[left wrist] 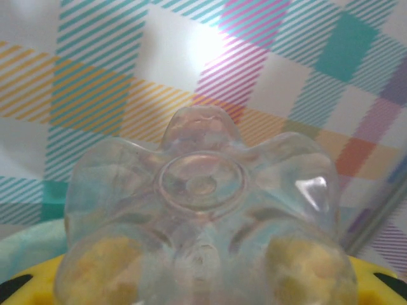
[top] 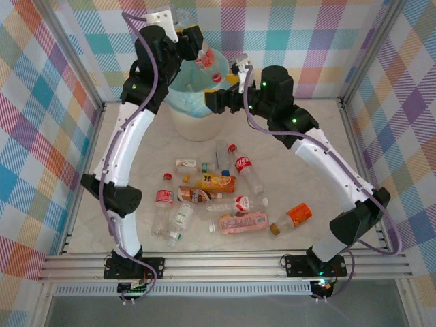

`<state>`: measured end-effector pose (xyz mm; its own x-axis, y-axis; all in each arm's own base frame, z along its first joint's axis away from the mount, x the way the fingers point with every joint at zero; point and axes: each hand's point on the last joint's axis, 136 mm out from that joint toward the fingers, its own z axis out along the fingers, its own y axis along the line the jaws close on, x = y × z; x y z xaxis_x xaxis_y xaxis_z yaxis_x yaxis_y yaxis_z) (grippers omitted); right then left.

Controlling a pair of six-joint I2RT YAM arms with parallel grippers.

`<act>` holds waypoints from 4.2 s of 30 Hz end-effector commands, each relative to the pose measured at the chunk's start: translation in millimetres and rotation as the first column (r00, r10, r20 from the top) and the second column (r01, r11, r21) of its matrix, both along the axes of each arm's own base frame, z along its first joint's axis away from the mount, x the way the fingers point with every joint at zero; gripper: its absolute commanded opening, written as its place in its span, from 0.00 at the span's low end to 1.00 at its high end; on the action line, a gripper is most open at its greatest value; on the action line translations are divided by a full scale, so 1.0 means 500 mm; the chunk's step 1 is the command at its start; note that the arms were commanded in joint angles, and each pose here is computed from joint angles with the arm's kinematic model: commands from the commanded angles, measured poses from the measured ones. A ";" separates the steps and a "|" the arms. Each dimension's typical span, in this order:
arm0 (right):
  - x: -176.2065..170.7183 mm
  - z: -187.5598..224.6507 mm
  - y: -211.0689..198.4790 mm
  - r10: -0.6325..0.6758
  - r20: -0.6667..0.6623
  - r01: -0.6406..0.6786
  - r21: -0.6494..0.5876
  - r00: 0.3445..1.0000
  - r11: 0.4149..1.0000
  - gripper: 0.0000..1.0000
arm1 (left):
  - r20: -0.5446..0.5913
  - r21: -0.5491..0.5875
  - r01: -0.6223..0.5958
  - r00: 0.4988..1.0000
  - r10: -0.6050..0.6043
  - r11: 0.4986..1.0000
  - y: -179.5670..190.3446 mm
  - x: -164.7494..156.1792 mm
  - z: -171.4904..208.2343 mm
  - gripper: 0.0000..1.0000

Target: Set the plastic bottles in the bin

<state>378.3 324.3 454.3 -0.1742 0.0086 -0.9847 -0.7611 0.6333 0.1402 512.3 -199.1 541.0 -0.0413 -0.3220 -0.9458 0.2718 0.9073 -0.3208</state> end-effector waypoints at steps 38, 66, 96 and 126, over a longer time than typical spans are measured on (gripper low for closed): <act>0.102 -0.150 0.018 -0.007 -0.229 -0.018 -0.105 0.973 0.994 0.93 | -0.340 0.195 -0.092 0.927 0.156 0.976 0.075 0.310 -0.476 0.63; 0.064 -0.115 -0.068 -0.193 -0.351 0.156 -0.131 0.916 0.979 0.92 | -0.096 -0.026 0.030 0.995 -0.032 0.999 0.084 0.091 -0.058 0.89; -0.382 -0.471 -0.252 -0.210 -0.771 -0.006 -0.267 0.601 0.964 0.82 | -0.499 0.179 0.598 0.739 -0.452 0.781 -0.232 -0.397 -0.398 0.87; -0.085 -0.713 -0.223 -0.433 -0.600 -0.034 -0.611 0.673 0.791 0.87 | -0.543 0.205 0.367 0.814 -0.207 0.907 -0.041 -0.478 -0.471 0.89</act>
<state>315.7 204.3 93.7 -0.8704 -0.3269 -0.3680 -0.3974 0.9079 0.1333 278.6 -225.9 305.3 -0.5742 0.0727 -0.8154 0.4270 0.8764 -0.2226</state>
